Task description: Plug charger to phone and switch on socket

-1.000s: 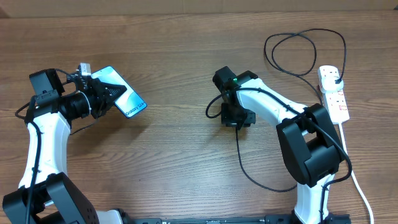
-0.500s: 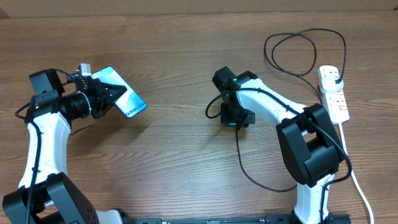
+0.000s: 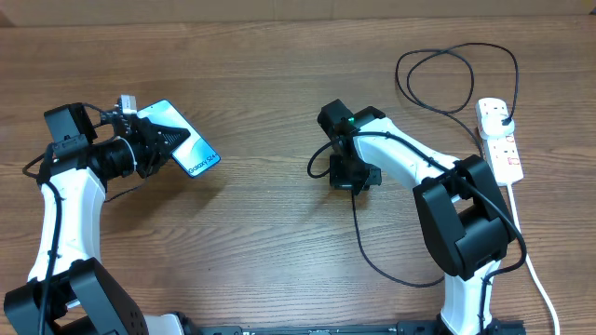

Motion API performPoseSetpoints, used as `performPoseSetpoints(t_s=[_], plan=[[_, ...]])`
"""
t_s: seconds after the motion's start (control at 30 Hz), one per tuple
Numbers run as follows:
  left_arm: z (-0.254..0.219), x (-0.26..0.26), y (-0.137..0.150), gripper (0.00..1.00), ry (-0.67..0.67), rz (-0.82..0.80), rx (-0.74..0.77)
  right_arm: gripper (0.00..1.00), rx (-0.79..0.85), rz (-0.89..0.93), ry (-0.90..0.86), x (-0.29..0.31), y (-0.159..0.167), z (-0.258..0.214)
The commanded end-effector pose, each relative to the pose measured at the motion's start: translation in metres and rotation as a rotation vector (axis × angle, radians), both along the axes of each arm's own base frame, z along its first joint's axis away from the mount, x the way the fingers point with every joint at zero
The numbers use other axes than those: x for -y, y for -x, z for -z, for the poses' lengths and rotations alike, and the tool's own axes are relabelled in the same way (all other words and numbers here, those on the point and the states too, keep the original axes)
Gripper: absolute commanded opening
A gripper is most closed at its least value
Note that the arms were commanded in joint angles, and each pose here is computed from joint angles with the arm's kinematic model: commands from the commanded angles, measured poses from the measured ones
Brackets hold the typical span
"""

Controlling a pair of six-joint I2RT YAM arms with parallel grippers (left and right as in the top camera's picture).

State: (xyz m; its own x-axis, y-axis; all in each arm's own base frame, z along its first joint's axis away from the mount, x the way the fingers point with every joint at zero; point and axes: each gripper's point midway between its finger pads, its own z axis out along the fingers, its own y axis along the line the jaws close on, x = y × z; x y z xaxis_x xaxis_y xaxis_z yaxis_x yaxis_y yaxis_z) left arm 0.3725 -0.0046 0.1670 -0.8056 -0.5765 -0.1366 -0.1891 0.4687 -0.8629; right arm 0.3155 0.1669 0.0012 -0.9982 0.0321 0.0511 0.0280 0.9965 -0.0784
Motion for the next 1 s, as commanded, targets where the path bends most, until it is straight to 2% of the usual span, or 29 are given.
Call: performPoseSetpoints(t_s=[0.0, 0.27, 0.4, 0.53, 0.67, 0.83, 0.97], plan=[[-0.016, 0.004, -0.001, 0.04, -0.004, 0.033, 0.067, 0.09, -0.036, -0.009, 0.034, 0.007, 0.01, 0.011], [-0.016, 0.004, -0.001, 0.04, -0.005, 0.035, 0.069, 0.04, -0.029, -0.01, 0.029, 0.006, 0.009, 0.011], [-0.02, 0.006, 0.0, 0.04, 0.002, 0.058, 0.094, 0.04, -0.042, -0.104, -0.028, -0.002, 0.009, 0.007], [-0.037, 0.018, 0.004, 0.04, 0.062, 0.145, 0.195, 0.04, -0.063, -0.23, -0.286, -0.035, 0.016, -0.025], [-0.067, 0.032, 0.01, 0.04, 0.178, 0.245, 0.325, 0.04, -0.004, -0.438, -0.735, -0.082, 0.034, -0.107], [-0.095, 0.043, 0.02, 0.04, 0.277, 0.359, 0.455, 0.04, 0.064, -0.556, -0.969, -0.102, 0.05, -0.163], [-0.098, 0.058, 0.024, 0.04, 0.313, 0.405, 0.441, 0.04, 0.06, -0.643, -1.156, -0.118, 0.067, -0.19]])
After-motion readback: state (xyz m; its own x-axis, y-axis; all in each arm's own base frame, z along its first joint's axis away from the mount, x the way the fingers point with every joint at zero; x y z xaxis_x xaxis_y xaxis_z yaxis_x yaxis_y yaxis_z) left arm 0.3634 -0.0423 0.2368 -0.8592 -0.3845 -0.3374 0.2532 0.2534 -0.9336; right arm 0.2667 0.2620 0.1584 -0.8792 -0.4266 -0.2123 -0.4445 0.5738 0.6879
